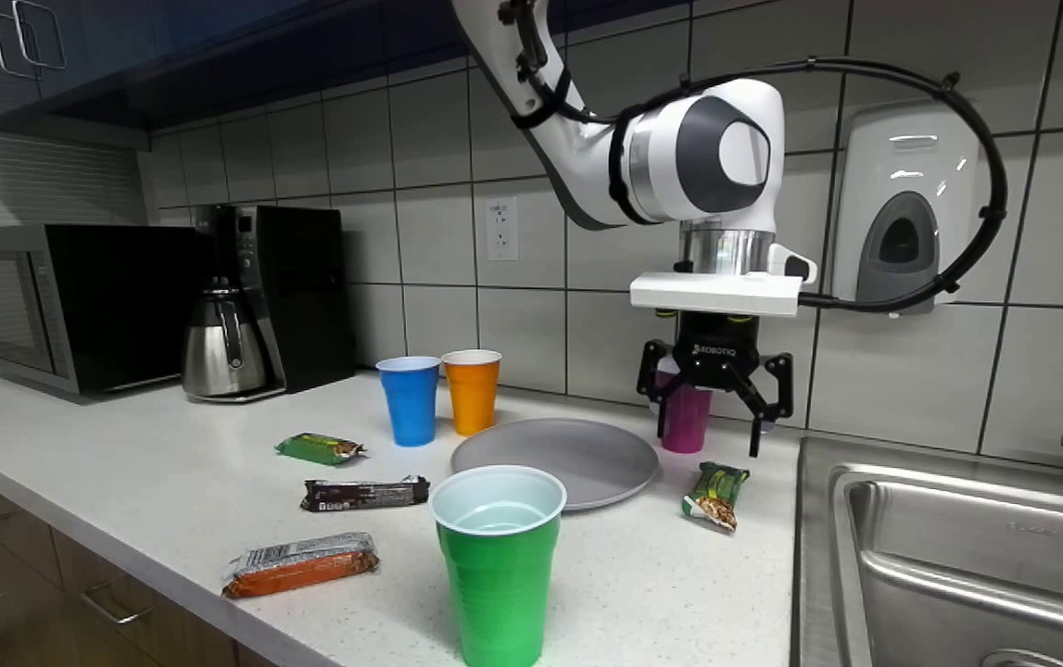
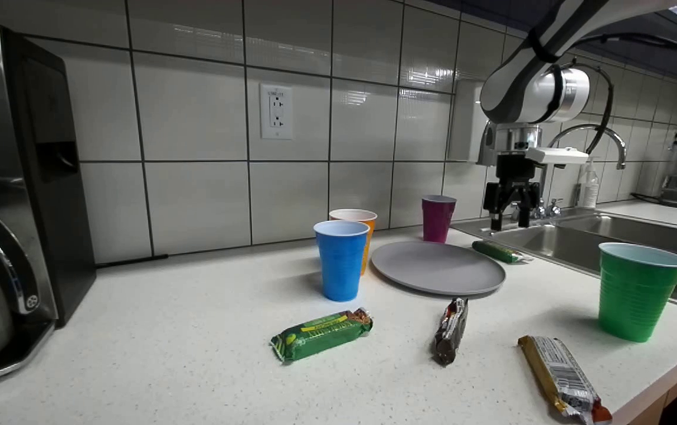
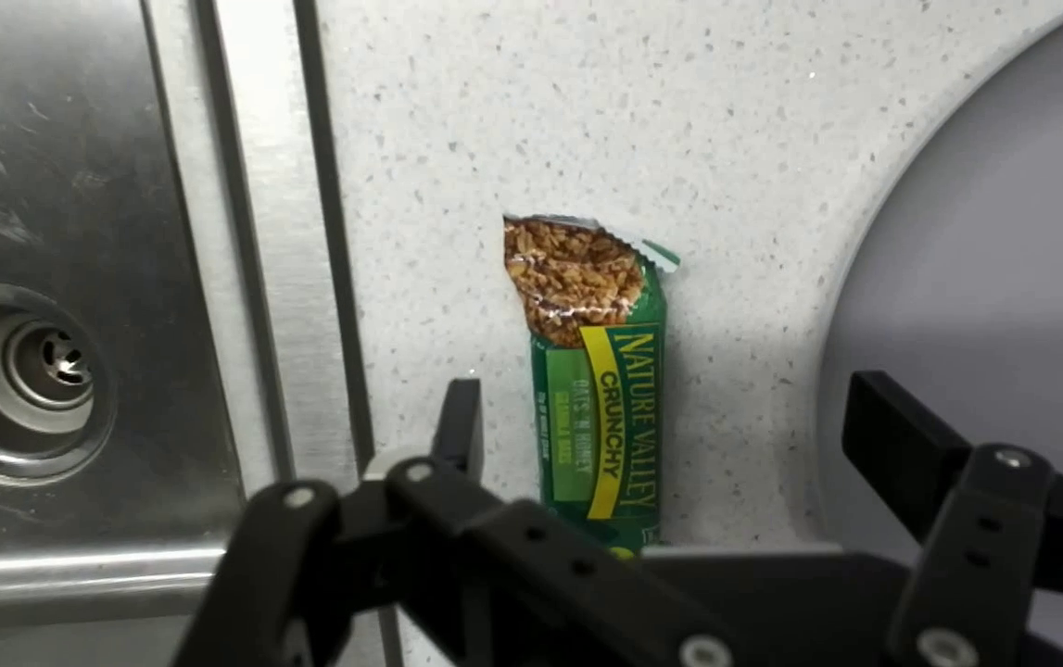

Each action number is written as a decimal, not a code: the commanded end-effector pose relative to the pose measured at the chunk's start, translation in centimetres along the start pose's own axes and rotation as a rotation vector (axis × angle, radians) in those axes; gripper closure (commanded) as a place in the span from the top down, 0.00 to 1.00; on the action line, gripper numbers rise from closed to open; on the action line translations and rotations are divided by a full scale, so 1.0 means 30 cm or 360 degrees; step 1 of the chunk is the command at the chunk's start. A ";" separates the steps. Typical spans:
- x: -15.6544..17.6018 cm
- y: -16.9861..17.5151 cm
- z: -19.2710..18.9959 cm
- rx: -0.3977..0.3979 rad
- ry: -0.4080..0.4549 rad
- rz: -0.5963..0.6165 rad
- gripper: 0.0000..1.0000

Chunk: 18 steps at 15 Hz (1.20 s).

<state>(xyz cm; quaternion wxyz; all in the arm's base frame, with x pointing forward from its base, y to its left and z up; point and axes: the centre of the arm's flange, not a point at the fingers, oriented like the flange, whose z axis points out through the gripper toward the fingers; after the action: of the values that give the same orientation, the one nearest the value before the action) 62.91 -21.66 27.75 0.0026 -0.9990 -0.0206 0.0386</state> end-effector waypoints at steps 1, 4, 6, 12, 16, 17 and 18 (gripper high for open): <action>0.020 0.031 0.015 -0.0023 0.0002 -0.0037 1.00; 0.036 0.038 0.041 -0.0020 -0.0007 -0.0033 1.00; 0.049 0.043 0.057 -0.0021 -0.0013 -0.0031 1.00; 0.099 0.060 0.093 -0.0032 -0.0019 -0.0026 1.00; 0.136 0.063 0.117 -0.0040 -0.0018 -0.0034 1.00; 0.143 0.064 0.122 -0.0041 -0.0018 -0.0035 1.00; 0.150 0.065 0.126 -0.0043 -0.0017 -0.0036 1.00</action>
<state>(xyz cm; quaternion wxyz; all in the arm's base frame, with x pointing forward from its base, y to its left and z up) 65.68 -22.64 23.70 -0.0032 -0.9988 -0.0231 0.0433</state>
